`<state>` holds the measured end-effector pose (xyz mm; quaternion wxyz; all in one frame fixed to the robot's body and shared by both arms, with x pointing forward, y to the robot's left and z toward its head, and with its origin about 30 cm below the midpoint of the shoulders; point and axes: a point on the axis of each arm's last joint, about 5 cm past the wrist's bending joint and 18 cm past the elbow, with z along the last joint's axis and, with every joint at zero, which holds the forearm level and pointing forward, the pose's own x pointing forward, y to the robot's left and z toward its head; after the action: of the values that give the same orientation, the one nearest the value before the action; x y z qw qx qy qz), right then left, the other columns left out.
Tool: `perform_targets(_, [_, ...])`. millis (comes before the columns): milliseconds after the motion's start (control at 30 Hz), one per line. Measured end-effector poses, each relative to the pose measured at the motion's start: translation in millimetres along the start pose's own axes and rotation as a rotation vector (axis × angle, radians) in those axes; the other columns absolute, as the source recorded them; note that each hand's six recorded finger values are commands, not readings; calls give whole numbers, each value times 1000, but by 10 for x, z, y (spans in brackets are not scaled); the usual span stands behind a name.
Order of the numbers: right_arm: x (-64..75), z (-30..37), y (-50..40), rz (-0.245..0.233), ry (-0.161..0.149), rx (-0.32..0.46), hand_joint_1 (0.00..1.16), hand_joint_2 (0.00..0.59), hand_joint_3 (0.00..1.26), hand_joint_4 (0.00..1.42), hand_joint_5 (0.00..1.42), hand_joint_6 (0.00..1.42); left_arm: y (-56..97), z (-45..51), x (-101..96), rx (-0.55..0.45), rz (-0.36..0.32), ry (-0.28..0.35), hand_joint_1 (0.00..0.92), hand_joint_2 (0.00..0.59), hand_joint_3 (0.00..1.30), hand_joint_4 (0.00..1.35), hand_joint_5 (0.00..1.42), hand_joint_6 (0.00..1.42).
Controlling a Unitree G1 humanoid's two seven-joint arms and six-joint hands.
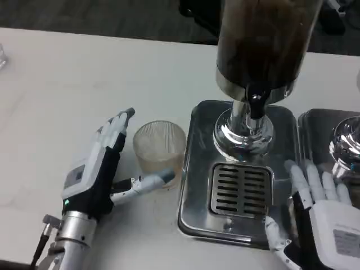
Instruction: Grasp the cup under the faucet to collect the drink, then remove the cup.
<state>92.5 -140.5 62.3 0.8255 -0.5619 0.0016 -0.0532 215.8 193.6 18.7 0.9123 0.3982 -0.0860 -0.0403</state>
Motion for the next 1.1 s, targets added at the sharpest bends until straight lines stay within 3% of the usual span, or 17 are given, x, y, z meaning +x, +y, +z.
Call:
perform_targets(300, [-40,3,-35,0,19,5,146,522,63,0,0,0,-116,83,44,-56,-4,11,339,23,0,0,141,95])
perform_targets(700, [-83,30,-27,4,37,8,146,522,64,0,0,1,-124,117,120,-92,-61,38,428,38,0,53,290,230])
perform_targets(933, [-101,40,-45,-2,40,11,147,522,64,0,0,10,-101,152,197,-94,-60,23,488,49,173,276,492,451])
perform_targets(1100, [-99,40,-47,-1,39,11,148,522,64,0,0,26,-99,170,232,-80,-58,16,608,54,498,618,854,887])
